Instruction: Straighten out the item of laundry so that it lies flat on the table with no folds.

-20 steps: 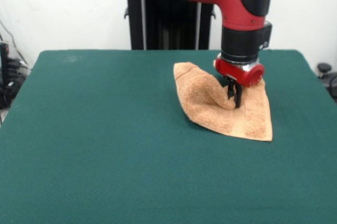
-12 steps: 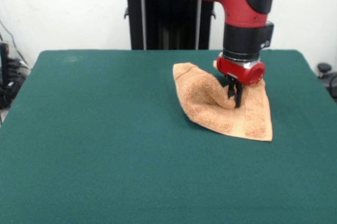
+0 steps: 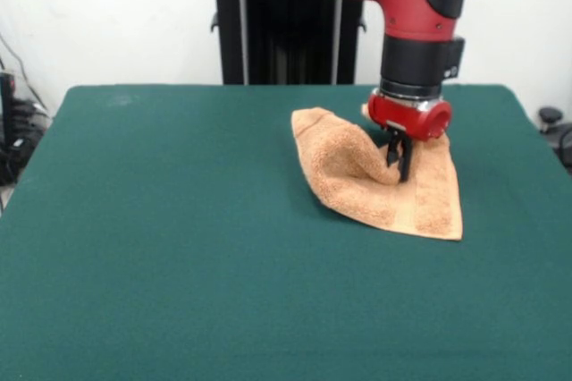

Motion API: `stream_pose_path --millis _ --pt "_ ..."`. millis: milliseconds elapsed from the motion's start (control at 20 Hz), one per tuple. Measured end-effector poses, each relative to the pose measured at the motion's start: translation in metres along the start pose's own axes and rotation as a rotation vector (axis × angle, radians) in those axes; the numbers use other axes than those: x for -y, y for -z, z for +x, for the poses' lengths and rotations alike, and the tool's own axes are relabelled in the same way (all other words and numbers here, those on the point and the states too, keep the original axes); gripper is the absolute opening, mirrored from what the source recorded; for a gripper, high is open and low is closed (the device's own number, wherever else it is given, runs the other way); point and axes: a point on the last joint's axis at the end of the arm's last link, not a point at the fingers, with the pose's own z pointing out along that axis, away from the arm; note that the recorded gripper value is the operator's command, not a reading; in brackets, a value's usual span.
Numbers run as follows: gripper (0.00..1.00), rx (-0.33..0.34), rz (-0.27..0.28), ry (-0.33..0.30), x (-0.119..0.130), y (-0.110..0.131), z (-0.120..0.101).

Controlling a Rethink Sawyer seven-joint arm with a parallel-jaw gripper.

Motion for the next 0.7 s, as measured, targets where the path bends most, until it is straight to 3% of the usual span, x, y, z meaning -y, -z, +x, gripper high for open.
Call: stream_pose_path --millis 700 --pt "0.00 0.023 -0.016 0.118 0.012 0.005 0.006"
